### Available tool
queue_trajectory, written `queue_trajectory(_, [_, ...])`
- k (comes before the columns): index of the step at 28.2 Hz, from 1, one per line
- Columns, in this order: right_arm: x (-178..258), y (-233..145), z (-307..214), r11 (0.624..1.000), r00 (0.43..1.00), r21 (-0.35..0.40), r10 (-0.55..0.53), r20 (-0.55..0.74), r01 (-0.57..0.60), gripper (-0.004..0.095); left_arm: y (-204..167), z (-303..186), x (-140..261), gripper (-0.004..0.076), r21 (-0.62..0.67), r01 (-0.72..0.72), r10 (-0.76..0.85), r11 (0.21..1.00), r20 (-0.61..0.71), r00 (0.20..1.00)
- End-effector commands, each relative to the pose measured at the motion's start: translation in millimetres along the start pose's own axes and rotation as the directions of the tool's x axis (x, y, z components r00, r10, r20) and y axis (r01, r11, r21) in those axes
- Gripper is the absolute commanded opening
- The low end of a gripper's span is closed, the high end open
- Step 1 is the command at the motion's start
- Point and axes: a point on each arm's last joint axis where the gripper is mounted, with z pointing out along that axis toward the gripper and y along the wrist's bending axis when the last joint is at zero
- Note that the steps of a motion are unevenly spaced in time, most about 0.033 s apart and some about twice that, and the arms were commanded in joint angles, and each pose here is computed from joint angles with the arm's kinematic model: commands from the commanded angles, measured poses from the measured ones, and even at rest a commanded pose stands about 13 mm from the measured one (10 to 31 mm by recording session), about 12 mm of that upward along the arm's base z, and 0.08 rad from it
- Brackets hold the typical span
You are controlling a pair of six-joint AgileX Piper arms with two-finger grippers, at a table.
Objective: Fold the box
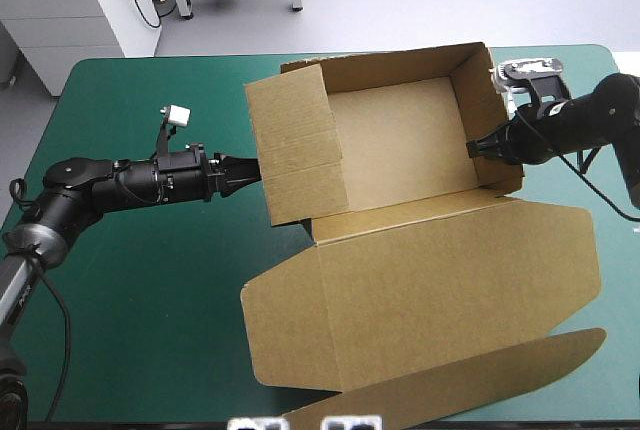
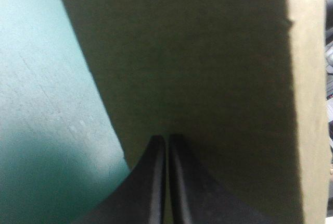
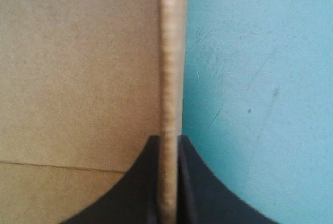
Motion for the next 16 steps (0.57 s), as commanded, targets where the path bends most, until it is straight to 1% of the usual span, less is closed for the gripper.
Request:
queue_trajectory(1, [-11.3, 16.1, -15.1, 1.000, 0.992, 0.029, -0.011, 0.128, 0.007, -0.0013, -27.0, -5.3, -16.0, 0.0008, 0.106, -0.068, 0.062, 0.992, 0.057, 0.996])
queue_trajectory(3, [-13.3, 21.0, -13.0, 0.997, 0.990, 0.068, -0.028, 0.139, 0.019, -0.0012, -33.4, -6.6, -23.0, 0.0037, 0.119, -0.097, 0.090, 0.988, 0.062, 0.994])
queue_trajectory(5, [-15.2, 24.1, -12.0, 0.995, 0.987, 0.095, -0.036, 0.154, 0.021, -0.0012, -39.7, -7.8, -27.7, 0.0102, 0.139, -0.127, 0.120, 0.982, 0.057, 0.991])
queue_trajectory(8, [-18.1, 27.9, -11.4, 0.995, 0.983, 0.097, -0.032, 0.183, 0.014, -0.0013, -46.4, -9.4, -34.5, 0.0277, 0.135, -0.154, 0.150, 0.979, 0.041, 0.988])
queue_trajectory(10, [-19.7, 29.8, -11.6, 0.997, 0.979, 0.073, -0.017, 0.202, 0.002, -0.0013, -47.1, -9.9, -36.5, 0.0435, 0.107, -0.165, 0.164, 0.981, 0.015, 0.986])
queue_trajectory(11, [-20.1, 30.5, -11.6, 0.998, 0.978, 0.065, -0.012, 0.207, -0.002, -0.0013, -46.3, -10.0, -36.5, 0.0500, 0.094, -0.152, 0.152, 0.984, 0.004, 0.988])
queue_trajectory(12, [-20.6, 30.4, -11.7, 0.998, 0.977, 0.066, -0.012, 0.212, -0.002, -0.0013, -45.8, -10.0, -36.4, 0.0547, 0.086, -0.148, 0.148, 0.985, -0.001, 0.989])
queue_trajectory(13, [-20.8, 30.4, -11.7, 0.998, 0.977, 0.066, -0.012, 0.214, -0.002, -0.0013, -45.4, -9.9, -35.9, 0.0573, 0.082, -0.148, 0.150, 0.986, -0.008, 0.989])
queue_trajectory(16, [-21.9, 30.8, -12.0, 0.998, 0.974, 0.061, -0.008, 0.226, -0.006, -0.0012, -43.1, -9.8, -35.6, 0.0578, 0.058, -0.143, 0.144, 0.988, -0.015, 0.989])
